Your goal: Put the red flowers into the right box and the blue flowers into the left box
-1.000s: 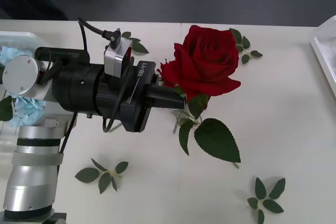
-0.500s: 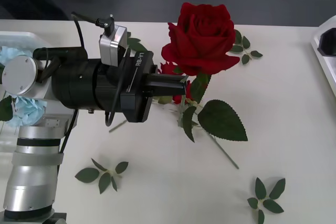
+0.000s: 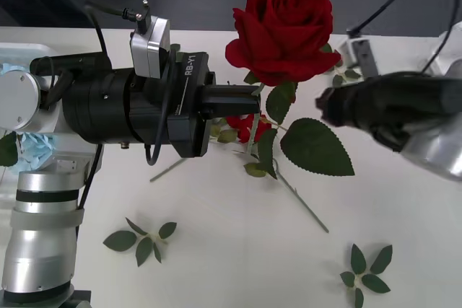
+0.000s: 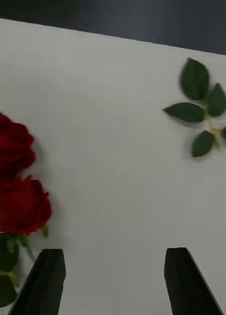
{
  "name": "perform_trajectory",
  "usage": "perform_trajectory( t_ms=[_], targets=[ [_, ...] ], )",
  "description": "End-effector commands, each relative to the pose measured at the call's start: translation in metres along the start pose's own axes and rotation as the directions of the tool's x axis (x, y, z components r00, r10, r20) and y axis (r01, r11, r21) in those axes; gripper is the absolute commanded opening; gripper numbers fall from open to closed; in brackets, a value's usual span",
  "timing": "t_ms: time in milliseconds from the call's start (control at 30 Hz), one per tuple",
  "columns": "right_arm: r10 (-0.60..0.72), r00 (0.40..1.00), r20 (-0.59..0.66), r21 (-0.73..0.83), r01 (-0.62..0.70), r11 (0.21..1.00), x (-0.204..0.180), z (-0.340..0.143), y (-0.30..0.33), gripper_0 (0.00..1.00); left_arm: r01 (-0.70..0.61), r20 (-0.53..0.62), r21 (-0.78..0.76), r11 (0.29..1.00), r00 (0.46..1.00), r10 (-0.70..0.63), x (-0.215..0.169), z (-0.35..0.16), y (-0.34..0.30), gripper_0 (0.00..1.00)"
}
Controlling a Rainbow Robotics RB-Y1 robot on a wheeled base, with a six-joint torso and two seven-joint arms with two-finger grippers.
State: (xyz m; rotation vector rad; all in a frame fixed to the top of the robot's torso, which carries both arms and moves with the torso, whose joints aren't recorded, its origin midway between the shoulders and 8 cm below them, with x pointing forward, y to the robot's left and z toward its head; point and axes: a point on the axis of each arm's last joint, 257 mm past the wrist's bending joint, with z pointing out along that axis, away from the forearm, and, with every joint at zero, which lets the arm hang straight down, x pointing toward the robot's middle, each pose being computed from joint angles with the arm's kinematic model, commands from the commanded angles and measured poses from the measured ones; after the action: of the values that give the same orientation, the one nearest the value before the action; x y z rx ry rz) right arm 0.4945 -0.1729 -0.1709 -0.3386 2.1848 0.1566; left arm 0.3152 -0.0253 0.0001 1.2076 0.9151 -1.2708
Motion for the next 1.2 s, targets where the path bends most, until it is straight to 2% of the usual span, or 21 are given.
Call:
perform_trajectory(
  t_ms=[33,100,233,367,500,667,800,933,1200],
  targets=[
    [-0.177,0.970,0.164,-0.130,0.200,0.971,-0.015,-0.010,0.042,0.59,-0.010,0.042,0.042,0.999,0.999,0.008,-0.016,0.013,-0.007,0.00],
    [-0.232,0.940,0.250,-0.195,0.284,0.939,-0.011,-0.013,0.059,0.59,-0.004,0.045,0.043,0.999,0.999,0.002,-0.015,0.014,-0.007,0.00],
    [-0.288,0.894,0.344,-0.250,0.383,0.890,0.005,-0.020,0.068,0.59,-0.004,0.045,0.043,0.999,0.999,0.002,-0.015,0.014,-0.007,0.00],
    [-0.376,0.846,0.379,-0.209,0.474,0.855,0.024,-0.022,0.046,0.59,-0.004,0.045,0.043,0.999,0.999,0.002,-0.015,0.014,-0.007,0.00],
    [-0.478,0.760,0.442,-0.177,0.596,0.783,0.035,-0.032,0.024,0.59,-0.004,0.045,0.043,0.999,0.999,0.002,-0.015,0.014,-0.007,0.00],
    [-0.378,0.715,0.588,-0.324,0.636,0.700,0.040,-0.058,0.041,0.59,-0.004,0.045,0.043,0.999,0.999,0.002,-0.015,0.014,-0.007,0.00],
    [-0.299,0.704,0.644,-0.401,0.644,0.652,0.049,-0.069,0.049,0.59,-0.004,0.045,0.043,0.999,0.999,0.002,-0.015,0.014,-0.007,0.00],
    [-0.221,0.694,0.685,-0.446,0.639,0.626,0.049,-0.075,0.065,0.59,-0.004,0.045,0.043,0.999,0.999,0.002,-0.015,0.014,-0.007,0.00],
    [-0.080,0.695,0.714,-0.517,0.601,0.610,0.028,-0.065,0.136,0.59,-0.004,0.045,0.043,0.999,0.999,0.002,-0.015,0.014,-0.007,0.00]
  ],
)
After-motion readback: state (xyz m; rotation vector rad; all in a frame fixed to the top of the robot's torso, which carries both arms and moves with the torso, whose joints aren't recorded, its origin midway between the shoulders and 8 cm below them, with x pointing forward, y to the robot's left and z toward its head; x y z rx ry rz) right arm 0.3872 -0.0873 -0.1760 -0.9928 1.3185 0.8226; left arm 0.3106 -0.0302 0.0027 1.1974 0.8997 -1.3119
